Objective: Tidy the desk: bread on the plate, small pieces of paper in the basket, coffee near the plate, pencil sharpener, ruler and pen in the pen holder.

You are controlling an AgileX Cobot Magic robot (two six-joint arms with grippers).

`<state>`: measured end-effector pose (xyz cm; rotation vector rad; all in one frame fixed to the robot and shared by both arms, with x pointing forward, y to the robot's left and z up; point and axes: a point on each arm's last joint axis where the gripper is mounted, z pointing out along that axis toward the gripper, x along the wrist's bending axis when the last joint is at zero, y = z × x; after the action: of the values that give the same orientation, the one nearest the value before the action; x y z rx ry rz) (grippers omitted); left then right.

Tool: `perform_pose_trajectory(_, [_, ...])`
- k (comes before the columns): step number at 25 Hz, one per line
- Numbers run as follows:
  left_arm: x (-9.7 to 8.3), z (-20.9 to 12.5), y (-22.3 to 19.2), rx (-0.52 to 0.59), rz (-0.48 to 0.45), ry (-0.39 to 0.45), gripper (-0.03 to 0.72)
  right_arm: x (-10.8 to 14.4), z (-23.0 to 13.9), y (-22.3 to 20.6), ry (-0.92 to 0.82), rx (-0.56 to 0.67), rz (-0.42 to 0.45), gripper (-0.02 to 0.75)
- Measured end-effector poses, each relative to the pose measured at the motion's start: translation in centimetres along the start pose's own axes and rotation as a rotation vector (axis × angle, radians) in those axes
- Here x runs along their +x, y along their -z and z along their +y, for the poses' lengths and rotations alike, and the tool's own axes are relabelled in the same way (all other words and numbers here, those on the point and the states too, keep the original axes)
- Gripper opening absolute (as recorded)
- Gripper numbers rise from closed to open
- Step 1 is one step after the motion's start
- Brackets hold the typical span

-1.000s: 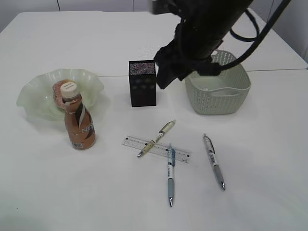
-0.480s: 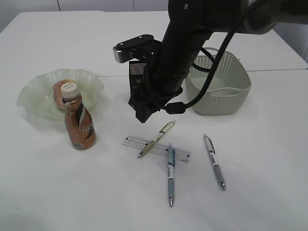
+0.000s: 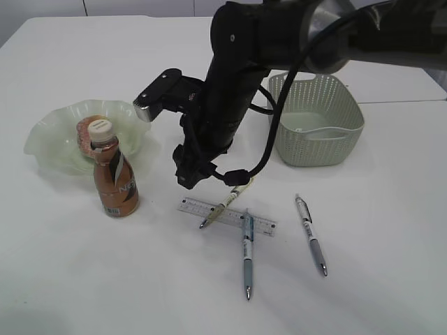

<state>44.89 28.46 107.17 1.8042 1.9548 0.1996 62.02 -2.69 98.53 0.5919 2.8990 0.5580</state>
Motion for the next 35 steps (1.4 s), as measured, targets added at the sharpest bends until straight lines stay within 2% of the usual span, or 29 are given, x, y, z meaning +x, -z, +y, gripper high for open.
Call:
perform_pose_trajectory(5, [0.0,0.1,0.0,-0.011,0.0,0.0,0.433,-0.2,0.0,-1.7,0.038,0.013,0.012,0.43])
perform_pose_trajectory(12, [0.0,0.1,0.0,-0.016,0.0,0.0,0.433,-0.3,-0.6,-3.5,0.042,0.049,0.024,0.535])
perform_pose_trajectory(22, [0.0,0.2,0.0,-0.019,0.001,0.0,0.433,-0.4,-1.4,-6.2,0.038,0.084,0.04,0.545])
perform_pose_trajectory(35, [0.0,0.2,0.0,-0.019,0.001,0.0,0.433,-0.7,-1.3,-6.8,0.041,0.065,0.019,0.545])
